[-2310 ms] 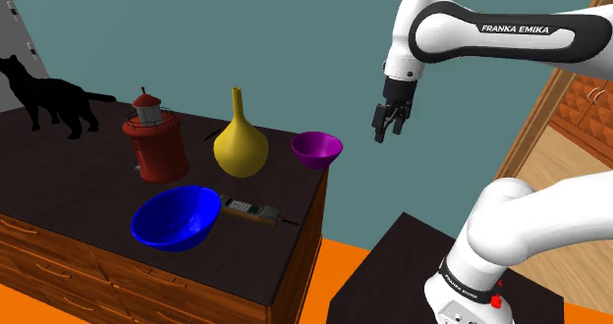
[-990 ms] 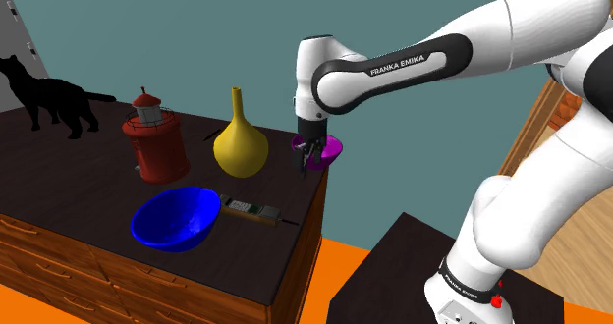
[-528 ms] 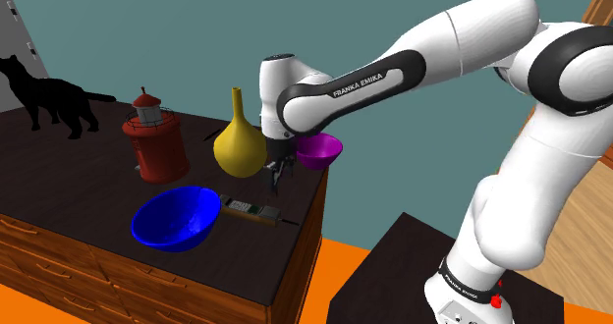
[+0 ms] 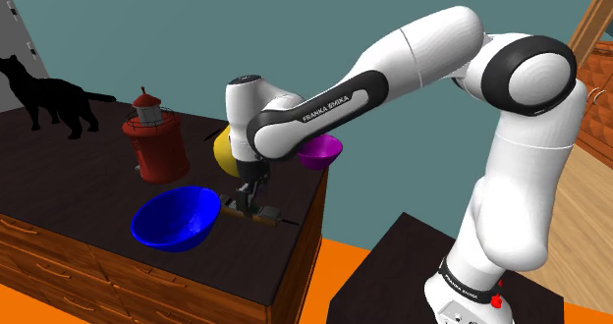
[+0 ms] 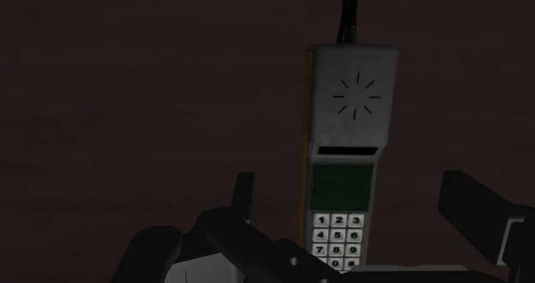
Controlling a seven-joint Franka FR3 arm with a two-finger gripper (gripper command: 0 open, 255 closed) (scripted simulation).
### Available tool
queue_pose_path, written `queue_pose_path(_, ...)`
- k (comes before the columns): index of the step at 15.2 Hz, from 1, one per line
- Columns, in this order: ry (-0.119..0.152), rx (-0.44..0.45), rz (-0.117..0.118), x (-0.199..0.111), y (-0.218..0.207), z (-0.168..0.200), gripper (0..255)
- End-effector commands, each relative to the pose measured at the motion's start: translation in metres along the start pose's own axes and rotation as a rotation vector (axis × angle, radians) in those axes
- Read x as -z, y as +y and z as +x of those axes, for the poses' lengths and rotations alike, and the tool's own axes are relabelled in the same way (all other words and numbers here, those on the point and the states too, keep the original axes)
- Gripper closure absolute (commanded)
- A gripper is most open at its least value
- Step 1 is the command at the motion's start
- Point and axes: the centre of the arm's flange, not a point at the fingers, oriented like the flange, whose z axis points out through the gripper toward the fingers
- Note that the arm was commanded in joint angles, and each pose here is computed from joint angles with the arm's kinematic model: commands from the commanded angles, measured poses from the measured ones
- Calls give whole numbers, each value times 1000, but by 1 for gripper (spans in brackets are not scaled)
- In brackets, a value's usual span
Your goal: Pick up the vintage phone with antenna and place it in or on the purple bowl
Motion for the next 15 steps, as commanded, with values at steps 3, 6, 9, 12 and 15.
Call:
queue_pose_path(3, 1, 3, 0, -20, -2, 2, 0)
queue_pose_path(6, 1, 3, 0, -34, -2, 2, 0)
queue_pose_path(9, 1, 3, 0, -34, -2, 2, 0)
queue_pose_path(12, 1, 3, 0, -34, -2, 2, 0)
queue_pose_path(15, 0, 3, 0, -33, -2, 2, 255)
